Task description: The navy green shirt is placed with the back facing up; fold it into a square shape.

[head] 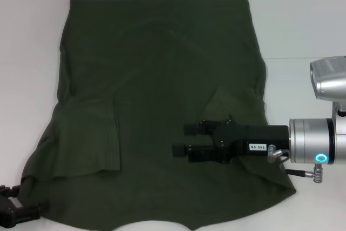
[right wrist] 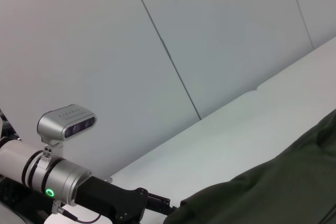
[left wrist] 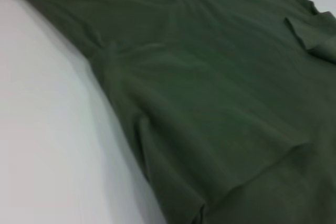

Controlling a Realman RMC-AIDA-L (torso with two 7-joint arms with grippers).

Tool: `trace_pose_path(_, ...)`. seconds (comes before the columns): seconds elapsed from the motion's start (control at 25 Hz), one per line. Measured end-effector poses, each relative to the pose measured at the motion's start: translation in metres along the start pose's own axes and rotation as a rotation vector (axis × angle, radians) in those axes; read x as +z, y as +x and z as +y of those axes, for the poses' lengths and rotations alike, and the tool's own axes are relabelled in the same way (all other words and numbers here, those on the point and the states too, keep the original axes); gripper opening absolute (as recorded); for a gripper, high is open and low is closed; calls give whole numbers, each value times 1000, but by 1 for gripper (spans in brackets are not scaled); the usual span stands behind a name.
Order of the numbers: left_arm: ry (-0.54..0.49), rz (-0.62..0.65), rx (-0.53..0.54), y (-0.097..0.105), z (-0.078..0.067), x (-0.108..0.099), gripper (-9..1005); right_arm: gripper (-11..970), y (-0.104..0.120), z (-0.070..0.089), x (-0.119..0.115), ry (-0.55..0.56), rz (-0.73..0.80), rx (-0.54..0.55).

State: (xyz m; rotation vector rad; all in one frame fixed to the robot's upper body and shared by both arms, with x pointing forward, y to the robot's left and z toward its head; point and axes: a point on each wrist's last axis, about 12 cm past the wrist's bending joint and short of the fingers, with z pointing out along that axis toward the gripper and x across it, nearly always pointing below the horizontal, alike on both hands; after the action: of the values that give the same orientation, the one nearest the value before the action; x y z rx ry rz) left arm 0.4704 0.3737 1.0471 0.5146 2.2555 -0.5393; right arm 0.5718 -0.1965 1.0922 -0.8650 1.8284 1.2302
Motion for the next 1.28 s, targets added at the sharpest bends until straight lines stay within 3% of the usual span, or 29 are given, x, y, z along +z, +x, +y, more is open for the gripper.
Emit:
trace_pose_path(0.84, 21, -6, 3, -14, 1, 3, 690, 866, 2, 0, -3, 8, -15, 3)
trace_pose_path(0.92, 24, -7, 1, -15, 1, 3, 481, 866, 2, 0, -3, 9, -17, 5)
trace_pose_path(1.28, 57, -19, -4, -21, -4, 3, 114, 866, 4, -2, -9, 21, -20, 28)
